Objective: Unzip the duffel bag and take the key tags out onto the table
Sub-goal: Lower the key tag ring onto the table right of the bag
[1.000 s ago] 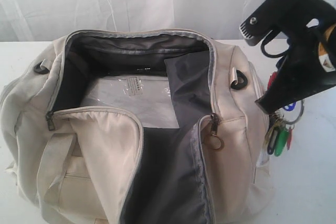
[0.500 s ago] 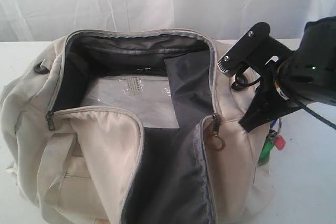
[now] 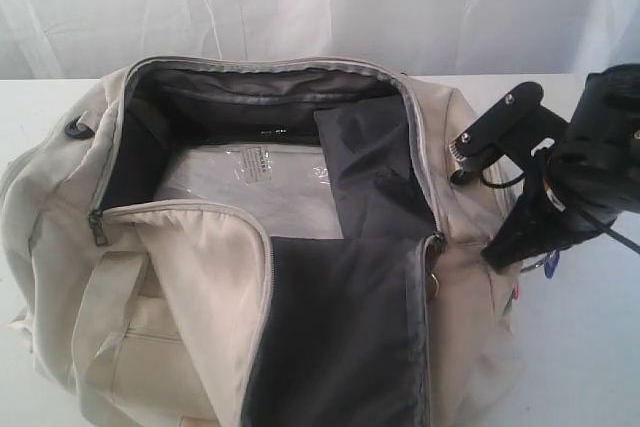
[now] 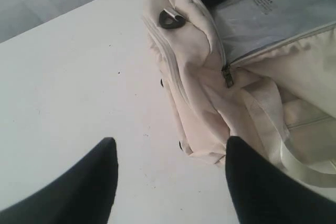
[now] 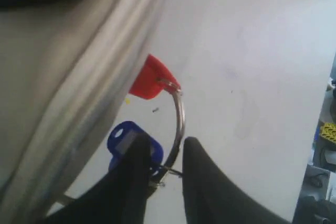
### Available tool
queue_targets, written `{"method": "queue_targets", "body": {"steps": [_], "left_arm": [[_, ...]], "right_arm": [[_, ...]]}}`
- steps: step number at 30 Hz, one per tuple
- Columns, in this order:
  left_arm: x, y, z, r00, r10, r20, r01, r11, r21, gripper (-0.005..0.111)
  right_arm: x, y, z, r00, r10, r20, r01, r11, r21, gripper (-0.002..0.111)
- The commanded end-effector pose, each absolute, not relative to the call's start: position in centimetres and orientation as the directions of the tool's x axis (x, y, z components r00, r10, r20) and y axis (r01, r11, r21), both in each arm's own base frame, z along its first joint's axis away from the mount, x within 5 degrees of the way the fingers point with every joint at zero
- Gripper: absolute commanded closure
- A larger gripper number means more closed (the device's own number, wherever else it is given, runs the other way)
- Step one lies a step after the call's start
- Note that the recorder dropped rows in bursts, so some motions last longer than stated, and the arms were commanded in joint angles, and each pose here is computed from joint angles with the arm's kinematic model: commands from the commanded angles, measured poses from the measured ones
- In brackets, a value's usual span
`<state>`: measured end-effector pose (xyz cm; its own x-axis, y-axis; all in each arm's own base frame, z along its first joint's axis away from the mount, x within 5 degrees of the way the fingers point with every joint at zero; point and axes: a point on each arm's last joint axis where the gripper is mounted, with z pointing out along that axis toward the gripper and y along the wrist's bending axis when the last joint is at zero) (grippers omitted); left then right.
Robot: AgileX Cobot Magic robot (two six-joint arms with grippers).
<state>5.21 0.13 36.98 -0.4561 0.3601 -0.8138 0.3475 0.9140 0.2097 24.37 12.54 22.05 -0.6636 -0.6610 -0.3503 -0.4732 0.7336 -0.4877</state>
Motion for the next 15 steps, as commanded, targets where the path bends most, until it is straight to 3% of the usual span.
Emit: {"method": "queue_targets", "body": {"steps": [1, 9, 15], "left_arm": [[5.0, 0.3, 36.9, -0.464, 0.355, -0.812, 0.344, 0.916, 0.204, 0.044], [5.0, 0.3, 36.9, -0.462, 0.359, -0.811, 0.346, 0.915, 0.207, 0.044], [5.0, 0.3, 36.8, -0.462, 0.373, -0.805, 0.353, 0.910, 0.220, 0.044]], "right_arm": [[24.0, 12.6, 18.7, -0.656, -0.685, -0.317, -0.541, 0.719, -0.436, 0.108], [25.2, 16.7, 12.7, -0.598, -0.659, -0.456, -0.659, 0.728, -0.189, 0.108], [25.1, 20.2, 11.2, -0.521, -0.678, -0.519, -0.737, 0.664, -0.128, 0.108]]}}
